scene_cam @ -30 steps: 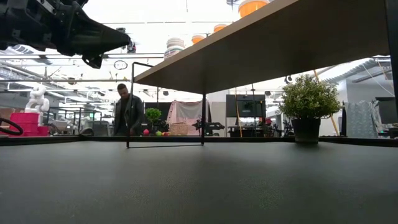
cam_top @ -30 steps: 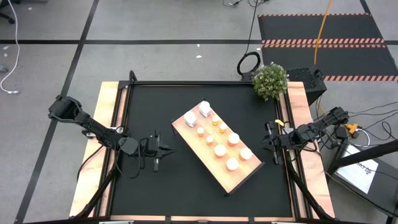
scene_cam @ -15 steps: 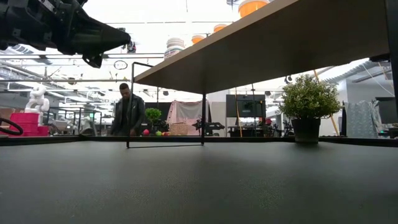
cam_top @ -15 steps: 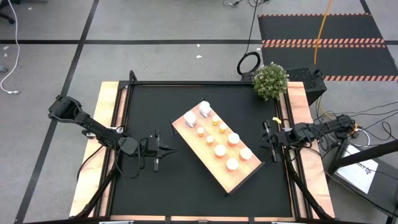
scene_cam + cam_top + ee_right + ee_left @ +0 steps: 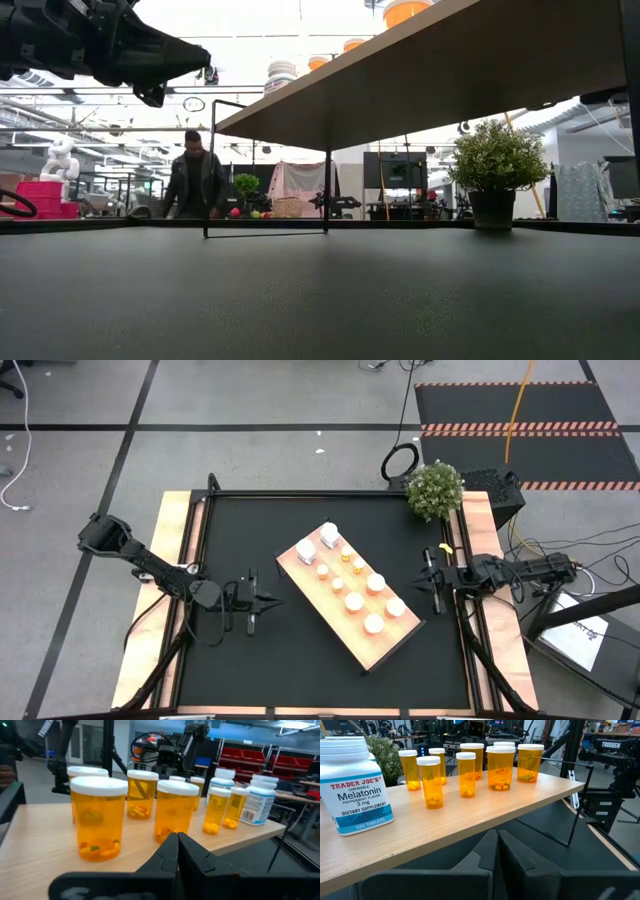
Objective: Pick and place medicine bottles onto shelf by color
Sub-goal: Return to Home Position
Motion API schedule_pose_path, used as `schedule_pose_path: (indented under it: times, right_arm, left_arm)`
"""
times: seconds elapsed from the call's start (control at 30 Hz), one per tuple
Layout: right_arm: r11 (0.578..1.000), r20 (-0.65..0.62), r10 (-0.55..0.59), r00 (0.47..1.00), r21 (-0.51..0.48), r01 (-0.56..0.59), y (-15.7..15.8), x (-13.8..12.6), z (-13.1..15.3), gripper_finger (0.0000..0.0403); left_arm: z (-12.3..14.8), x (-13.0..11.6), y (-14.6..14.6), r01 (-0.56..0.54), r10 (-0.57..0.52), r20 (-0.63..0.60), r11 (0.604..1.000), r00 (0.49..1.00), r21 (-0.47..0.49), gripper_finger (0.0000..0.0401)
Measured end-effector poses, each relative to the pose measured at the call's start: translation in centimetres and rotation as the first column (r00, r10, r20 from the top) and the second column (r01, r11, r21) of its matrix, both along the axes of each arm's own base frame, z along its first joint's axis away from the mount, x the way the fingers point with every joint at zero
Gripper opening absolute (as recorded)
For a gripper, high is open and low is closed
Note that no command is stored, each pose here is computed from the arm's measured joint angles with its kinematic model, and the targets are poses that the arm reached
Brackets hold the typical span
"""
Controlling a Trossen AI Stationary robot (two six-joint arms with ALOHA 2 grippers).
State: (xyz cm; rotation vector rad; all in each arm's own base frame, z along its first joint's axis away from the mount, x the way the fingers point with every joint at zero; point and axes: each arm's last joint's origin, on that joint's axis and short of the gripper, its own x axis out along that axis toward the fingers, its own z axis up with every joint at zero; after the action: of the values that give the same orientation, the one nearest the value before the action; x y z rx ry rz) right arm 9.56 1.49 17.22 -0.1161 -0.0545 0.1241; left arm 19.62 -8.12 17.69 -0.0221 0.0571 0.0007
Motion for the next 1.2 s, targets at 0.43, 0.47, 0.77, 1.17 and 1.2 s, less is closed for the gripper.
schedule_pose_path:
  times: [0.43,0.47,0.77,1.17,1.2]
  right_arm:
    - [0.999,0.000,-0.041,0.999,0.013,0.041,-0.7,0.1,0.0,0.0000]
    - [0.999,-0.002,-0.034,0.999,0.012,0.034,-0.7,0.1,0.0,0.0000]
    - [0.998,-0.029,-0.060,0.998,0.014,0.060,-0.9,0.1,-0.3,0.0000]
    - [0.996,-0.031,-0.088,0.996,0.003,0.088,-1.5,0.2,-0.3,0.0000]
    - [0.996,-0.032,-0.089,0.995,0.005,0.090,-1.5,0.2,-0.3,0.0000]
  left_arm:
    - [0.0,0.0,0.0,0.000,0.000,-0.001,1.000,1.000,0.004,0.0021]
    - [0.0,0.0,0.0,0.000,0.000,-0.001,1.000,1.000,0.003,0.0021]
    - [0.0,0.0,0.0,0.000,0.000,-0.001,1.000,1.000,0.003,0.0021]
    - [0.0,0.0,0.0,0.001,-0.001,-0.001,1.000,1.000,0.008,0.0021]
    - [0.0,0.0,0.0,0.001,-0.001,0.001,1.000,1.000,0.007,0.0021]
